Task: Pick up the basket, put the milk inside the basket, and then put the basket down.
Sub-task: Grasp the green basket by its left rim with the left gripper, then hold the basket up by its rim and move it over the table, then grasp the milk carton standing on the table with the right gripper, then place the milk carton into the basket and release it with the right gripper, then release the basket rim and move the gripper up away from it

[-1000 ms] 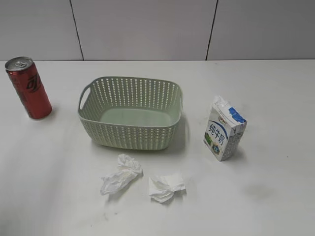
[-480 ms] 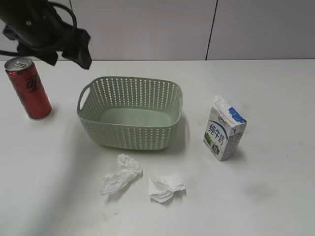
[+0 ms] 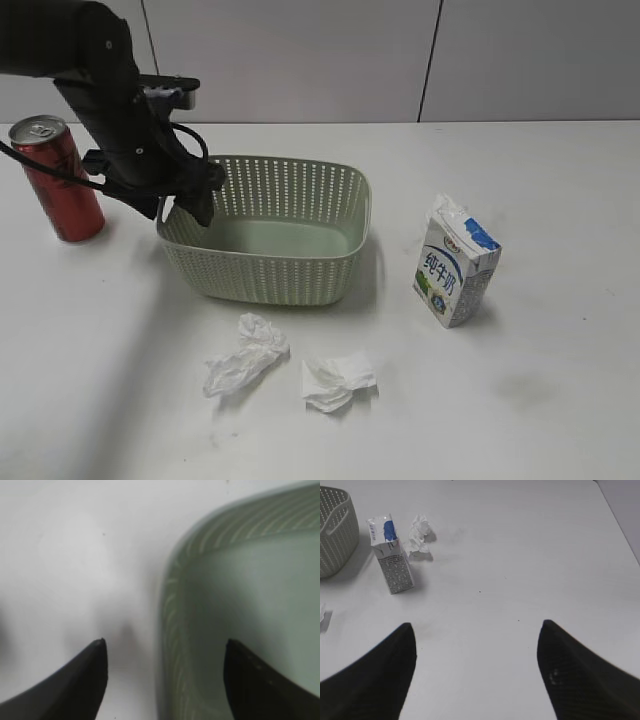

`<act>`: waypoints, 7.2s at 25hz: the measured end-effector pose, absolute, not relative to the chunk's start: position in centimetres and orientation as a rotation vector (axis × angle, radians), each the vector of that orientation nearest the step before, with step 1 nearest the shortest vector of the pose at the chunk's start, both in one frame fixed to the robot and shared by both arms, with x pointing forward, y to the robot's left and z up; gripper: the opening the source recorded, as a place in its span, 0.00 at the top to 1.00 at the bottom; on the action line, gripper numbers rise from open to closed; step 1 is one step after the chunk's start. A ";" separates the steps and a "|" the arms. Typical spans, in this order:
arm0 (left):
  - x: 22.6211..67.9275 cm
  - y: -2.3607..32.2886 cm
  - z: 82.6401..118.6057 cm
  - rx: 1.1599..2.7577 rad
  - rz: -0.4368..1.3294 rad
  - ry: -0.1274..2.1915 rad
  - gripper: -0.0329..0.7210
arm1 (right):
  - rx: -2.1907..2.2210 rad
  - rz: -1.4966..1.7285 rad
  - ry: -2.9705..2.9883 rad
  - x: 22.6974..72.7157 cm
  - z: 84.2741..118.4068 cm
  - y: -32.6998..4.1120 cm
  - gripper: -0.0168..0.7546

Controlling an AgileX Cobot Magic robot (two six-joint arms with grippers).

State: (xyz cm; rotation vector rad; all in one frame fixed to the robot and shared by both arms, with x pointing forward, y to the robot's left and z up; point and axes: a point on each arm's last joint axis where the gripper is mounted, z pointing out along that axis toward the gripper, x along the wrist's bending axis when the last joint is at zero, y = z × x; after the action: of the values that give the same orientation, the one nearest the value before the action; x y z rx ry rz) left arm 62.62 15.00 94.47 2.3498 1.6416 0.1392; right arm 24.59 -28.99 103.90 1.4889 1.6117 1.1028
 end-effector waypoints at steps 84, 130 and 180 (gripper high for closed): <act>62.1 14.9 96.9 2.184 0.096 1.780 0.96 | 1.488 0.513 2.475 53.7 92.3 -14.7 0.52; 62.3 14.9 96.9 2.177 0.114 1.768 0.96 | 0.957 0.585 2.784 62.0 97.1 0.8 0.38; 64.1 13.7 93.0 1.988 0.059 1.839 0.37 | 1.558 0.874 2.157 35.8 107.2 -25.3 0.21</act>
State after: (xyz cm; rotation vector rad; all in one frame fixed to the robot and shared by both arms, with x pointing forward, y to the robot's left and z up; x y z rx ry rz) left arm 64.06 13.71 93.03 1.9880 1.8394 0.0592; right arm 35.81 -25.31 107.21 1.5580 2.1571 0.8742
